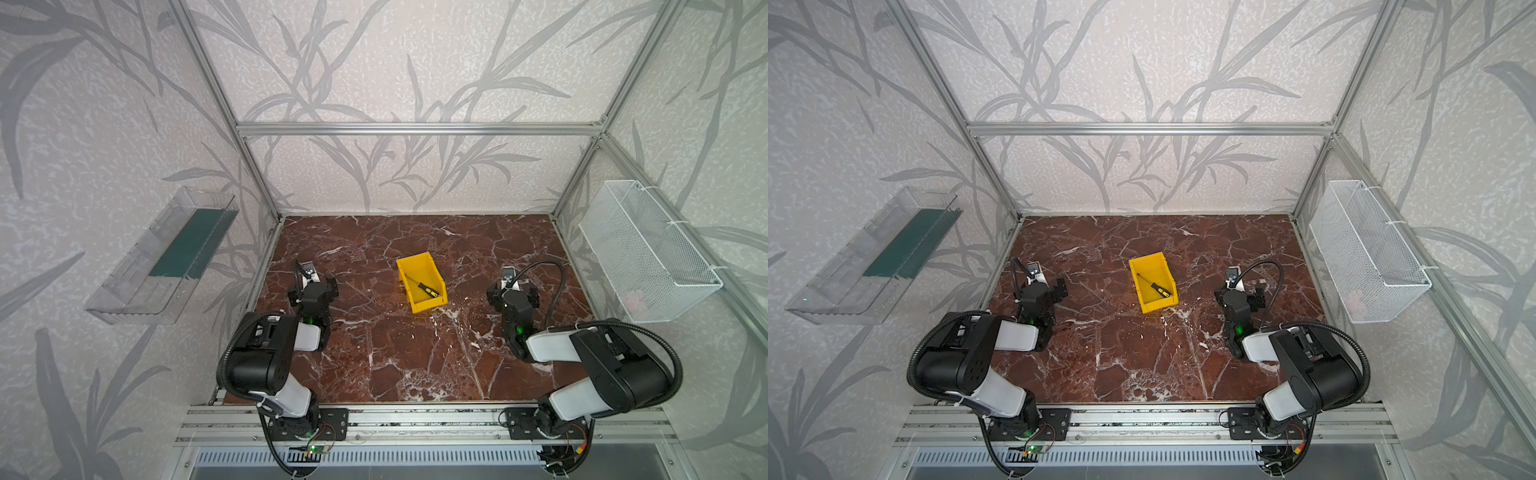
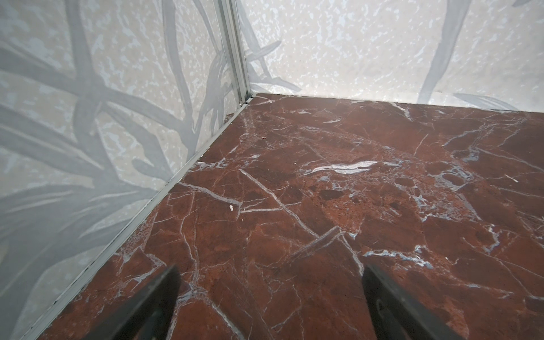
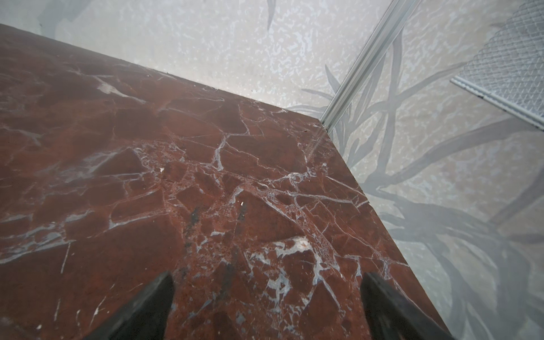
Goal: Put the screwdriver in the bin
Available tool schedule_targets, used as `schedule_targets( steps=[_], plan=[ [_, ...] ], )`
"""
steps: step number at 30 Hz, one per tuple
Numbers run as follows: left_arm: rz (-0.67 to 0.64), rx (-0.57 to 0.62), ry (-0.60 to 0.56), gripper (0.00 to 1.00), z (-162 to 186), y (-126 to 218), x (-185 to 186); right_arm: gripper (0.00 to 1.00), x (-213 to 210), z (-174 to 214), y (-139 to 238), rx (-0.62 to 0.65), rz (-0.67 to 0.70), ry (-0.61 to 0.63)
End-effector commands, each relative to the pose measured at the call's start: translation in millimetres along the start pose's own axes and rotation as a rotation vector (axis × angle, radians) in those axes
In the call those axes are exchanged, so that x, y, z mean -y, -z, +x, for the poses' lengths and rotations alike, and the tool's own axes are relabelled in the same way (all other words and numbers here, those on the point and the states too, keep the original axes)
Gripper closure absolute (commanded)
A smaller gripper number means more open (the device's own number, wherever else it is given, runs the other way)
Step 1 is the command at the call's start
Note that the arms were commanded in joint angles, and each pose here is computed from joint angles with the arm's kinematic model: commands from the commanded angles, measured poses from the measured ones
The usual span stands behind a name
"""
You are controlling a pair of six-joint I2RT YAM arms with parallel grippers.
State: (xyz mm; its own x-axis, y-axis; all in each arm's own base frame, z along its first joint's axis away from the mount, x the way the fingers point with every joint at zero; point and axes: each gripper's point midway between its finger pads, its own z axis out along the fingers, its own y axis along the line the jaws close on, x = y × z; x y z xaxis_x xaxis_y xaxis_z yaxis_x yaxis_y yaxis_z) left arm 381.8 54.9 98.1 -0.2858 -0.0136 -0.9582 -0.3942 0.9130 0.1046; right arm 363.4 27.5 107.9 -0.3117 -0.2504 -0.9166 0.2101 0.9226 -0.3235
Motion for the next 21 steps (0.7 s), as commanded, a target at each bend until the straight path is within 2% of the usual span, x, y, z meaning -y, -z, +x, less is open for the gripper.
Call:
schedule_targets(
  steps=[1, 5, 6, 8, 9, 11, 15, 21],
  plan=[
    [0.004, 0.025, 0.01, 0.01, -6, 0, 0, 0.01, 3, -19, 1, 0.065, 0.004, -0.041],
    [0.002, 0.025, 0.012, 0.01, -7, -1, 0, 0.01, 0, -17, -4, 0.048, -0.035, -0.046],
    [0.002, 0.026, 0.012, 0.01, -7, -1, 0, 0.01, -3, -15, -9, 0.034, -0.084, -0.059],
    [0.002, 0.025, 0.011, 0.01, -6, -1, 0, 0.01, -12, 3, -22, -0.053, -0.286, -0.137],
    [0.003, 0.024, 0.011, 0.01, -6, -1, 0, 0.01, -13, 3, -31, -0.044, -0.356, -0.178],
    [0.001, 0.026, 0.012, 0.01, -7, -1, -1, 0.01, -14, 3, -36, 0.0, -0.365, -0.172],
    [0.001, 0.025, 0.013, 0.01, -7, -1, -1, 0.01, -15, 5, -35, -0.056, -0.377, -0.157],
    [0.001, 0.024, 0.012, 0.01, -6, -1, -1, 0.01, -15, 4, -35, -0.035, -0.372, -0.166]
  ],
)
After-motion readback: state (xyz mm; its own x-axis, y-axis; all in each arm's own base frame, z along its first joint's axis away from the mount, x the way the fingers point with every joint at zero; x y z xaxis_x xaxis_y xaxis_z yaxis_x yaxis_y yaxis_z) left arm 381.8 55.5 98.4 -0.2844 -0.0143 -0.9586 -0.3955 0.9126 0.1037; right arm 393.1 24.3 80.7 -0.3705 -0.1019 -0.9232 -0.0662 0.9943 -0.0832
